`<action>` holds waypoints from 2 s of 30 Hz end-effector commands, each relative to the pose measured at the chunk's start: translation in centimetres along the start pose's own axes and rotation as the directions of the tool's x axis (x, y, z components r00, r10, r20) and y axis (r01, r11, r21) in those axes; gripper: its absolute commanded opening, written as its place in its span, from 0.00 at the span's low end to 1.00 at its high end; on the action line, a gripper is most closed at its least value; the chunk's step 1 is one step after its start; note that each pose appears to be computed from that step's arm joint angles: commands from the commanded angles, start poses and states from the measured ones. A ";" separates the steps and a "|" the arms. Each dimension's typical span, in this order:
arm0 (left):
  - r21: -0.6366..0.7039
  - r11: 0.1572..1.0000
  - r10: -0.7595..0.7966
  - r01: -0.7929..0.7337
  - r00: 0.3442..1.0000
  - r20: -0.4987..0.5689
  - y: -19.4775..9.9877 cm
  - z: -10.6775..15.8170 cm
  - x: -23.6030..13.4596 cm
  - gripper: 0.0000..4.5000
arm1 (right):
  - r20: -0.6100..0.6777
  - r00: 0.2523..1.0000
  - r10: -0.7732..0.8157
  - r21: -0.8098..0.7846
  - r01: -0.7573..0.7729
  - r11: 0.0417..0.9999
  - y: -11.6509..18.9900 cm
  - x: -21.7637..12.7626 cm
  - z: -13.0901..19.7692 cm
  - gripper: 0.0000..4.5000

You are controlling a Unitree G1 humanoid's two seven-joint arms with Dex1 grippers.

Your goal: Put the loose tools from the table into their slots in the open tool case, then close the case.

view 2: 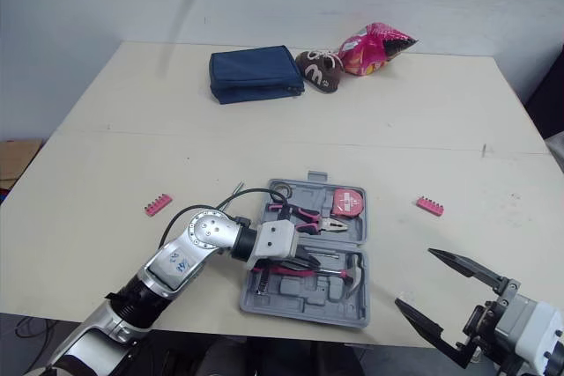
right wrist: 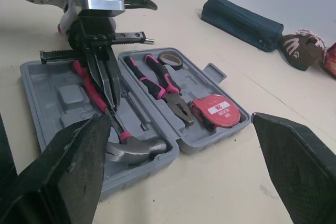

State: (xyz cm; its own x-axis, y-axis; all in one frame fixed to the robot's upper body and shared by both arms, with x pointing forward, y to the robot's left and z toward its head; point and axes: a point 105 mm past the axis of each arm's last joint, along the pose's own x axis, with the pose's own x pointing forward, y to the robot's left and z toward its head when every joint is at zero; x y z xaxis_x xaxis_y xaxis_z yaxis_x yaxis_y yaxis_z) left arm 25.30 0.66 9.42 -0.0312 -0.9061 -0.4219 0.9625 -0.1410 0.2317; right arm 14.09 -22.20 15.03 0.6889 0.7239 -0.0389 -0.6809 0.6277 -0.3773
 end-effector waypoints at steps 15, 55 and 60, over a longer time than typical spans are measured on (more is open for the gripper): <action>0.005 1.000 0.018 -0.018 1.000 -0.001 -0.5 -0.6 -0.6 0.02 | 0.011 1.000 -0.012 -0.032 0.013 0.999 -0.1 -0.1 0.5 1.00; -0.271 0.958 -0.192 0.094 0.913 -0.361 -5.1 -8.8 1.0 0.02 | 0.015 0.999 -0.037 -0.042 0.038 0.998 -0.2 0.2 0.3 1.00; -0.361 0.929 -0.241 0.084 0.878 -0.414 -6.1 -10.7 0.8 0.02 | 0.018 0.999 -0.042 -0.045 0.043 0.998 -0.3 0.3 0.3 1.00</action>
State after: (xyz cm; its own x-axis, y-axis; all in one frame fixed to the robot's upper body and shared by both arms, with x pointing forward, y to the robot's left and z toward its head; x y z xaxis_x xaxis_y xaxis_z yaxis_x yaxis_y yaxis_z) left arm 23.46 0.43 6.36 -0.0969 -0.8076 -0.5817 0.9698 -0.2079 0.1271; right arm 14.47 -22.26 14.89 0.7132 0.7005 -0.0272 -0.6501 0.6464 -0.3993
